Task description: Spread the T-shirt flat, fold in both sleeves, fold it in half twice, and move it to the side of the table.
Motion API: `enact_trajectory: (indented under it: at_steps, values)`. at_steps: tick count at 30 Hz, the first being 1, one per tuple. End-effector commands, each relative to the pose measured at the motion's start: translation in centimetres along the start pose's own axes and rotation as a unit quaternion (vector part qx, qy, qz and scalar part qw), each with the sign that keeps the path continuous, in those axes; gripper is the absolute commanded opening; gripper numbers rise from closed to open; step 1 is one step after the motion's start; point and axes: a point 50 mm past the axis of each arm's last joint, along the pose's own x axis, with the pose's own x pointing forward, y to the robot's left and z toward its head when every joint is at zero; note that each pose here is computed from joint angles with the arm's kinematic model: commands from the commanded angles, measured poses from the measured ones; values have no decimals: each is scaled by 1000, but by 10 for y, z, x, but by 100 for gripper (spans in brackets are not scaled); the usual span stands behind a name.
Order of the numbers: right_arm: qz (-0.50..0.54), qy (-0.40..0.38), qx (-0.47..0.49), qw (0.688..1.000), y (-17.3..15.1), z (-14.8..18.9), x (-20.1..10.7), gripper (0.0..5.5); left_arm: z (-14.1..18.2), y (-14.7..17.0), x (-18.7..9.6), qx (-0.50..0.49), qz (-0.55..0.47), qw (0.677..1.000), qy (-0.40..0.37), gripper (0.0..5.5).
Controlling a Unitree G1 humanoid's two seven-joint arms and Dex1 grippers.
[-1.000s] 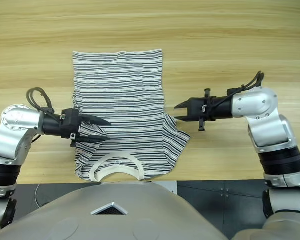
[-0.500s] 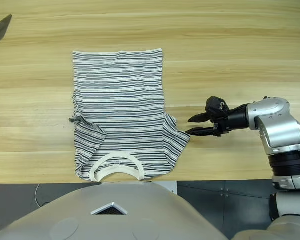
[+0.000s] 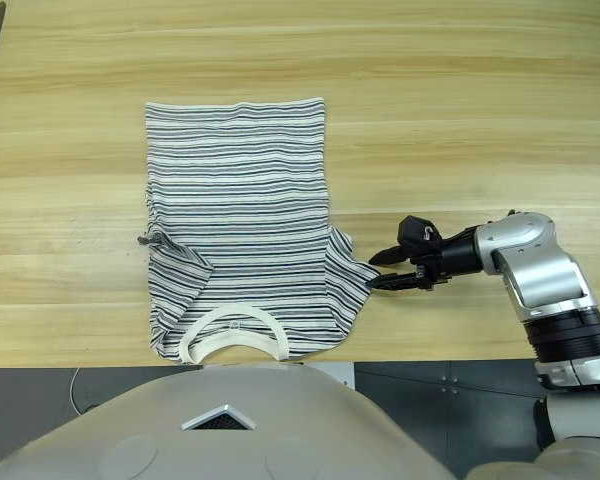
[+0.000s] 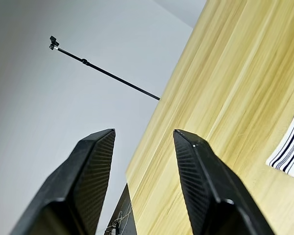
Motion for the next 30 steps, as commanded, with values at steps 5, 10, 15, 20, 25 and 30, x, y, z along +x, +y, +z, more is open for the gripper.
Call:
enact_trajectory:
  at_steps: [5,10,15,20,25,30]
  values:
    - [-9,25,8,1000,0,-8,5,150,-4,-7,1,-5,-12,1000,4,223]
    - [-18,21,0,1000,-2,-2,1,57,-3,-1,0,-9,1,1000,2,223]
    - [-15,20,-17,1000,-3,4,0,14,-6,5,-1,-19,21,1000,5,223]
    - [-14,11,-61,998,1,20,-6,14,-8,3,3,-23,17,1000,8,223]
    - [-17,-3,-129,991,7,49,-19,14,-12,-1,7,-31,11,999,10,223]
    - [-15,-6,-172,985,16,65,-26,14,-12,-5,14,-35,-1,999,6,223]
